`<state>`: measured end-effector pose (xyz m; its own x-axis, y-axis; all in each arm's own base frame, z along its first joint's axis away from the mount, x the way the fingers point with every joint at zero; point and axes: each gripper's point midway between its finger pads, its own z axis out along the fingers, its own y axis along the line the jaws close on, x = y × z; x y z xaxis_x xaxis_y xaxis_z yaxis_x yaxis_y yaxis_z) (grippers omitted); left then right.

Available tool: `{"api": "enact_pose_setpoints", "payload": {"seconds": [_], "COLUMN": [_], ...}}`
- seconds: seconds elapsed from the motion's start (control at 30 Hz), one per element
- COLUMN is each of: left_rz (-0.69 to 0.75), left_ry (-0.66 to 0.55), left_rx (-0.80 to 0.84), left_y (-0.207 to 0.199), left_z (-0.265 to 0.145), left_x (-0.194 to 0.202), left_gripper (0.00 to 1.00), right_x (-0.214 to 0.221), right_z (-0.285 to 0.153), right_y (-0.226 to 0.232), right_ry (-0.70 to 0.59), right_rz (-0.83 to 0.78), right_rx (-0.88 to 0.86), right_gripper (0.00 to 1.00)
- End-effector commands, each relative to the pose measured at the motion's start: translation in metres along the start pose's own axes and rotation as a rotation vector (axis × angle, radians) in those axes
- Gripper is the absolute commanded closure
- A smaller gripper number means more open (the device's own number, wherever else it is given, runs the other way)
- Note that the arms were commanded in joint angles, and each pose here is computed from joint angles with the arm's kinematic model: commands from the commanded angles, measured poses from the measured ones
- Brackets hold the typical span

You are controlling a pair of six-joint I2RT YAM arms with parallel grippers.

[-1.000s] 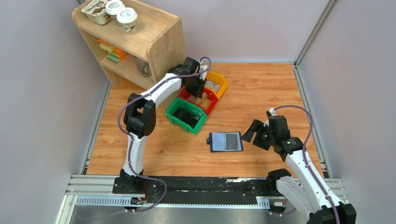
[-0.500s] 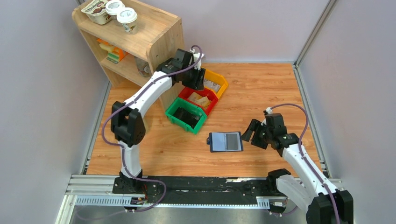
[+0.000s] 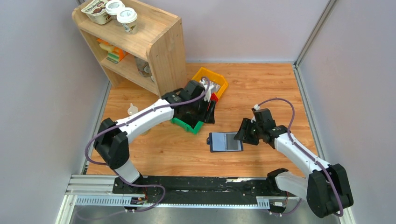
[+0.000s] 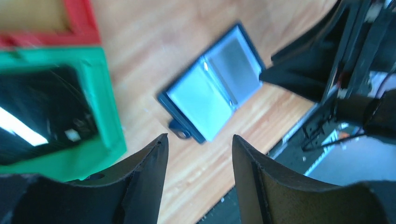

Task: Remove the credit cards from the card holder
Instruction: Place the credit card in the storage box, then remove the credit card from the card holder.

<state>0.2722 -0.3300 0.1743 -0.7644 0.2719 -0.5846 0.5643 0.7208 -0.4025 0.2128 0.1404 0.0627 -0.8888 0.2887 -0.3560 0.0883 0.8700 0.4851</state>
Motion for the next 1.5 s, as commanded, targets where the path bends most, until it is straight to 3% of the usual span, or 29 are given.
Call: {"api": "enact_pose_setpoints", "payload": {"seconds": [0.0, 0.27, 0.6, 0.77, 1.27, 1.47], "left_rz": [-0.114, -0.156, -0.167, -0.171, -0.171, -0.169], "left_ry": [0.039, 0.160, 0.305, 0.329, 0.325, 0.332], "left_rx": [0.014, 0.020, -0.036, -0.044, 0.024, -0.022], "left_y": [-0.015, -0.023, -0.015, -0.012, -0.025, -0.018], "left_z": [0.019, 0.066, 0.102, 0.108, 0.115, 0.111], "left_x": [0.033, 0.082, 0.130, 0.136, 0.132, 0.133], "left_gripper": [0.39, 0.37, 0.48, 0.59, 0.62, 0.62], "right_x": [-0.021, -0.013, -0.004, 0.000, -0.014, -0.020], "right_z": [0.006, 0.023, 0.030, 0.032, 0.003, 0.010], "right_y": [0.016, 0.020, 0.001, 0.009, 0.061, 0.015], "right_ry": [-0.055, 0.010, 0.035, 0.058, 0.019, -0.020], "right_rz": [-0.044, -0.078, -0.083, -0.094, -0.151, -0.109], "right_rx": [-0.019, -0.014, 0.061, 0.013, -0.188, 0.070], "right_gripper": [0.47, 0.50, 0.50, 0.51, 0.63, 0.56]}}
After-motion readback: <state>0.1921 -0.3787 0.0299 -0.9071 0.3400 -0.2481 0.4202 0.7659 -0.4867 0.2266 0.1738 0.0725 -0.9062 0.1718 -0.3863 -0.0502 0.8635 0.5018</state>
